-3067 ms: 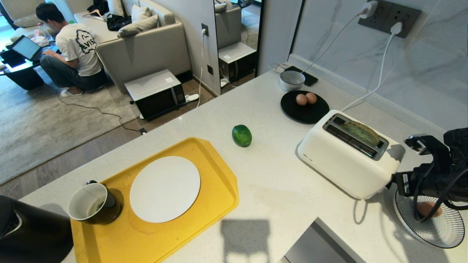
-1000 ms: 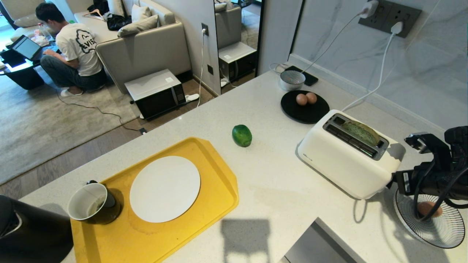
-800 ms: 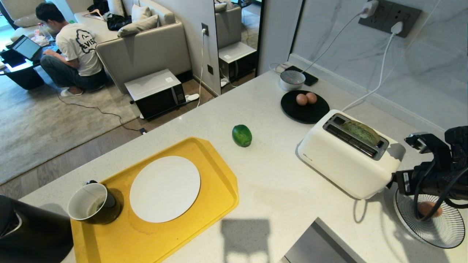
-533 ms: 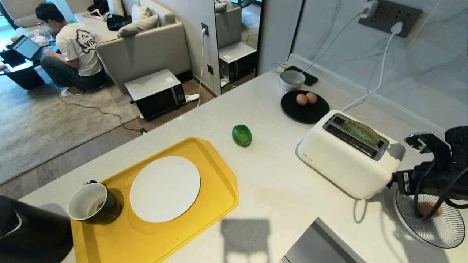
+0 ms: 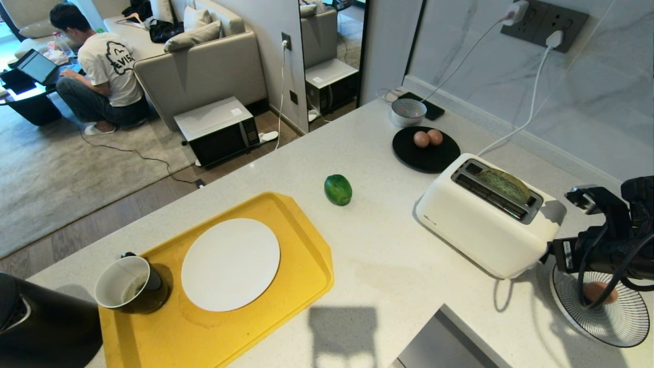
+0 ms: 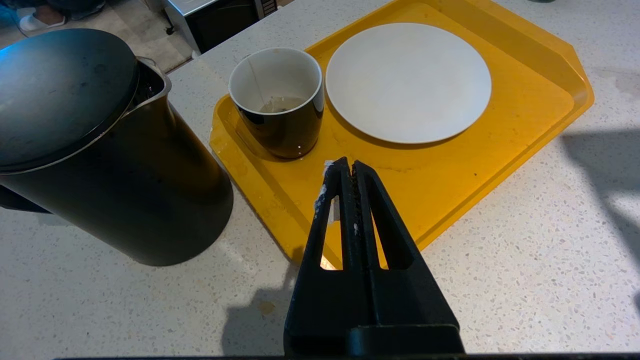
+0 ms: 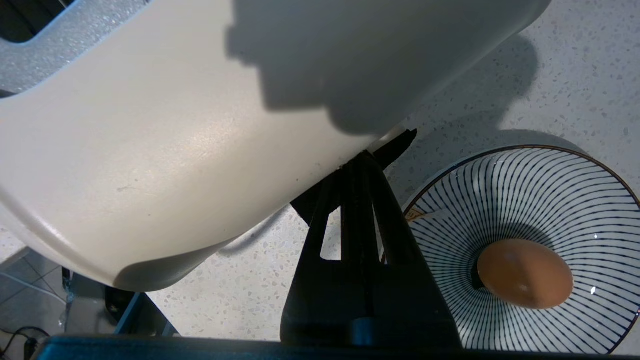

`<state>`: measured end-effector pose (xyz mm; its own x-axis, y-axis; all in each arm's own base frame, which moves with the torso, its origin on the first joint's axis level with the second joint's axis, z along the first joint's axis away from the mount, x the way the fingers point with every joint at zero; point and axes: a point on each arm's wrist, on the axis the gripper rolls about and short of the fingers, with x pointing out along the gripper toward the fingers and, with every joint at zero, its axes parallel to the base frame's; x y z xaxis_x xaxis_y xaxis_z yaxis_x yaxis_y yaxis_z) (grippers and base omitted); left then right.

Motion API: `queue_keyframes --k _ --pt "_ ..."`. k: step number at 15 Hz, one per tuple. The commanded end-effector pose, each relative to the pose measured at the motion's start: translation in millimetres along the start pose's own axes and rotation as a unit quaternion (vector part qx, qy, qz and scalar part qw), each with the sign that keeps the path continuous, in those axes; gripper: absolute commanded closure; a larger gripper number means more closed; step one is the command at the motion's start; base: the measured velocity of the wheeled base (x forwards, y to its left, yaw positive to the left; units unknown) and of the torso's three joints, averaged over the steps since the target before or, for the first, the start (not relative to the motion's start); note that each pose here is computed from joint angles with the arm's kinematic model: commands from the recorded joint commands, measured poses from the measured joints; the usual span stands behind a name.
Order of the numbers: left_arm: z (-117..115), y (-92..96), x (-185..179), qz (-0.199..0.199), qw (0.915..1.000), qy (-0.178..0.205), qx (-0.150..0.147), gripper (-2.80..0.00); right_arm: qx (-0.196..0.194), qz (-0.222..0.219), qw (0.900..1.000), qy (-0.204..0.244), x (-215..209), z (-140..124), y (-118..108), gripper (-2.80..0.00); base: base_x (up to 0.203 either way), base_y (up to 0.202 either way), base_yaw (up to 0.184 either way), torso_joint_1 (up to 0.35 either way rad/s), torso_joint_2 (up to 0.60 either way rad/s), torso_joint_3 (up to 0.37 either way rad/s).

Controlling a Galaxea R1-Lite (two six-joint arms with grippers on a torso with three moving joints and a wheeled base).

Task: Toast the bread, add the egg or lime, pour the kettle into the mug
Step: Use a bread toaster

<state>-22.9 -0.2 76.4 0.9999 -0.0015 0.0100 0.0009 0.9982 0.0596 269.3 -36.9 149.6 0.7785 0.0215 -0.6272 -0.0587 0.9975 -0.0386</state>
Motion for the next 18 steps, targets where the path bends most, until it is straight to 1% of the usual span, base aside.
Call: queue_keyframes --k 1,18 --pt "0.0 0.0 -0.1 0.000 1.0000 0.000 0.000 0.00 0.000 0.001 1.000 0.002 0.7 -0.5 0.0 0.00 0.000 0.000 0.000 0.000 0.00 0.000" --pt "0.0 0.0 -0.1 0.000 1.0000 0.000 0.000 0.00 0.001 0.002 1.000 0.004 2.4 -0.8 -0.2 0.00 0.000 0.000 0.000 0.000 0.00 0.000"
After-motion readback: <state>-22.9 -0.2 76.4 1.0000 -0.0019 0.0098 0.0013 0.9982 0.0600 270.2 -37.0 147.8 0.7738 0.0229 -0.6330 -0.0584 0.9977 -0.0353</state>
